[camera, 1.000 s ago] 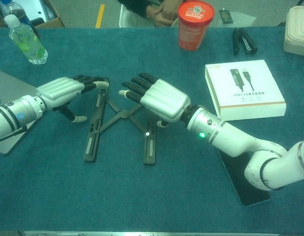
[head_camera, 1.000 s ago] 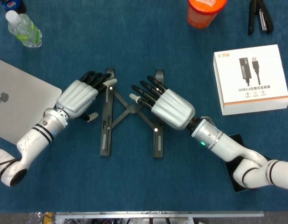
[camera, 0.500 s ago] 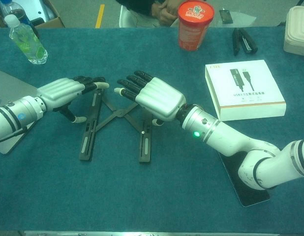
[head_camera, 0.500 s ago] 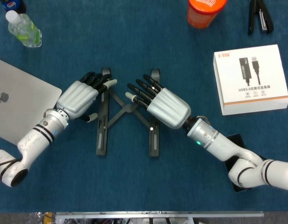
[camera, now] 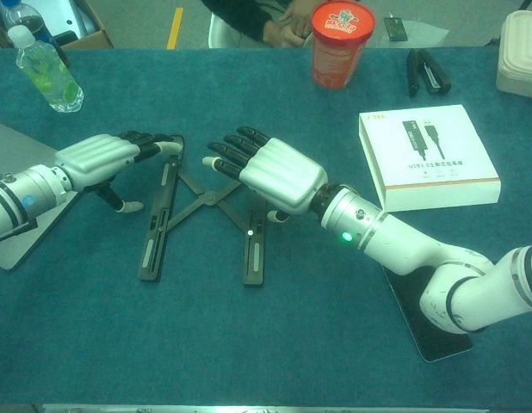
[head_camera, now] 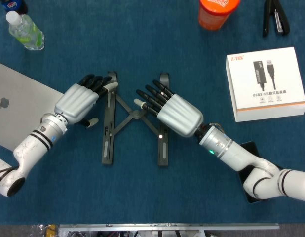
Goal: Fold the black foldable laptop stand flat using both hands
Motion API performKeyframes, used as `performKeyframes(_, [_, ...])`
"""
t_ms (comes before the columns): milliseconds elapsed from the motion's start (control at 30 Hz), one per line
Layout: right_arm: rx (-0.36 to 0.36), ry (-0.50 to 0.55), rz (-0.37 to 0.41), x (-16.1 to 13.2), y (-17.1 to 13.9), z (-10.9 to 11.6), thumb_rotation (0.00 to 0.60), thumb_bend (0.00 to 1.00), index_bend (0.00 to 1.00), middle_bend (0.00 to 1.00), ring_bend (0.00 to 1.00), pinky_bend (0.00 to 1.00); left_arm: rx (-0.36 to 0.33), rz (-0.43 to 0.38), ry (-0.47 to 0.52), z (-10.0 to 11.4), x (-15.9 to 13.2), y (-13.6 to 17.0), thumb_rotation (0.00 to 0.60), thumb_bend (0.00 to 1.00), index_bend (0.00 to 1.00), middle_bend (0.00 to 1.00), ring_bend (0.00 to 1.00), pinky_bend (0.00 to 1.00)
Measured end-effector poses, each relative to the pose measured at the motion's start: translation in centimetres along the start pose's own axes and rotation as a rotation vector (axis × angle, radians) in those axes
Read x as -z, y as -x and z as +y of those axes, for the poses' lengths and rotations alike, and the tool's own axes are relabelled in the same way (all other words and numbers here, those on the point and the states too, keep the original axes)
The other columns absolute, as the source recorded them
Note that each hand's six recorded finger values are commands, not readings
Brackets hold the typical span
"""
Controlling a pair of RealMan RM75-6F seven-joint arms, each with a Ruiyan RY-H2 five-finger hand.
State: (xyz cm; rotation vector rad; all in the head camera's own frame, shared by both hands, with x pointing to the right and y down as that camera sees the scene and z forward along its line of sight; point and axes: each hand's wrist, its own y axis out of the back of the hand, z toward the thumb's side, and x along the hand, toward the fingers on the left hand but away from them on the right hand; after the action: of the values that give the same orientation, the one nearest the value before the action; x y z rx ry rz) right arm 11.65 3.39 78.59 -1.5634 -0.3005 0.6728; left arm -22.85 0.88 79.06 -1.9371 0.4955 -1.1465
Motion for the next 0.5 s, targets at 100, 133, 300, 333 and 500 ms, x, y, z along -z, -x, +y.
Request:
performKeyframes(100, [0.003, 0.001, -0.002, -0.1, 0.2, 0.1, 0.6, 0.0, 0.0, 0.0, 0.0, 0.06, -0.003, -0.007, 0.009, -0.1, -0.3, -0.1, 0.6, 0.23, 0.0, 0.0, 0.0, 0.01])
performKeyframes(133, [0.005, 0.002, -0.003, -0.1, 0.3, 0.1, 0.6, 0.0, 0.0, 0.0, 0.0, 0.06, -0.003, -0.01, 0.011, -0.2, -0.5, -0.1, 0.6, 0.23, 0.0, 0.0, 0.0, 0.01])
performKeyframes(300, [0.012, 0.001, -0.005, -0.4, 0.5, 0.2, 0.6, 0.0, 0.0, 0.0, 0.0, 0.06, -0.001, -0.024, 0.013, -0.2, -1.0, -0.3, 0.6, 0.23, 0.0, 0.0, 0.0, 0.01])
performKeyframes(333, [0.013, 0.001, -0.005, -0.4, 0.6, 0.2, 0.6, 0.0, 0.0, 0.0, 0.0, 0.06, -0.001, -0.025, 0.015, -0.2, -1.1, -0.3, 0.6, 0.23, 0.0, 0.0, 0.0, 0.01])
performKeyframes(500, [0.019, 0.0, -0.007, -0.6, 0.9, 0.2, 0.6, 0.0, 0.0, 0.0, 0.0, 0.06, -0.003, -0.037, 0.023, -0.1, -1.6, -0.4, 0.6, 0.23, 0.0, 0.0, 0.0, 0.01])
